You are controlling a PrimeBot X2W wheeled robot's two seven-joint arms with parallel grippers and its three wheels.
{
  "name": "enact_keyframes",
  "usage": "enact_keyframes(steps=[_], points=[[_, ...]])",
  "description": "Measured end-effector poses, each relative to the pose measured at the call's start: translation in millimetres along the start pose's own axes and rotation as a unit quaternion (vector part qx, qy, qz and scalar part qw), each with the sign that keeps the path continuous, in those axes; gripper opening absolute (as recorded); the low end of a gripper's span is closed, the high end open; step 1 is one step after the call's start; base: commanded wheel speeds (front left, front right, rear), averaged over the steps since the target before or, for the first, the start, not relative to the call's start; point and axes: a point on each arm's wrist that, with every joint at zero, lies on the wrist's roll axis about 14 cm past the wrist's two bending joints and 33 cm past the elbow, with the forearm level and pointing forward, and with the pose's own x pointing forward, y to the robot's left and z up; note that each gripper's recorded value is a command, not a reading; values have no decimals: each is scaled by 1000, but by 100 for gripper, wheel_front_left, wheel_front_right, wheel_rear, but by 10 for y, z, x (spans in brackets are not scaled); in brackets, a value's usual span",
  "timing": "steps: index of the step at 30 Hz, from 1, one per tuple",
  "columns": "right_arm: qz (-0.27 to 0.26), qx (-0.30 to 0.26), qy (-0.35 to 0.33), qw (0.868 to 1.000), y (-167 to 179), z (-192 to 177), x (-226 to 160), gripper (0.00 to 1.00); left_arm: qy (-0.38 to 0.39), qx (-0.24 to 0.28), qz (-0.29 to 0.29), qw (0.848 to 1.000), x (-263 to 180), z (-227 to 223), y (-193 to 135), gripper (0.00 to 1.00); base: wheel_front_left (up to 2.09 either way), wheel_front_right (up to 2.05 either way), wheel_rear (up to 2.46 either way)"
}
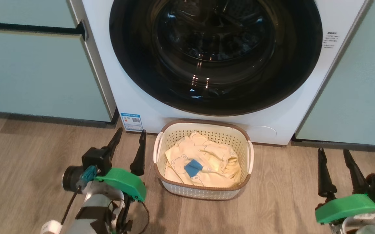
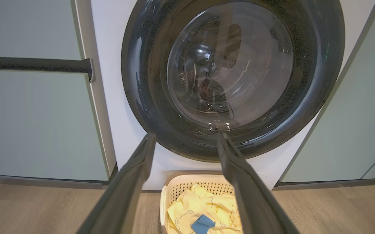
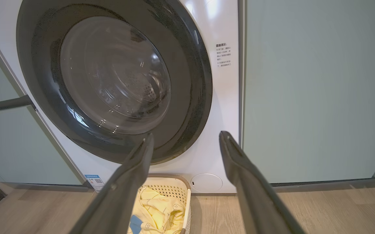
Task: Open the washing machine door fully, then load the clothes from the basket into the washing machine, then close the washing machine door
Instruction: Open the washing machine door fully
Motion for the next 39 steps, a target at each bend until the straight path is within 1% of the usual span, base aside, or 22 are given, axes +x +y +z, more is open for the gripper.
enact_keyframes(steps=[6,30,35,39], points=[[2,1,0,1000,13,0,5,100,0,16,-3,1000,4,3,7,100,82,116,-197],[4,5,4,1000,25,-25,7,100,7,14,-8,1000,8,-41,-7,100,113,132,-245],[0,3,4,1000,-24,-20,4,100,1,4,-6,1000,19,-11,-18,100,88,93,-181],[0,3,4,1000,-20,-21,6,100,3,16,7,1000,19,-18,41,100,53,53,-106]])
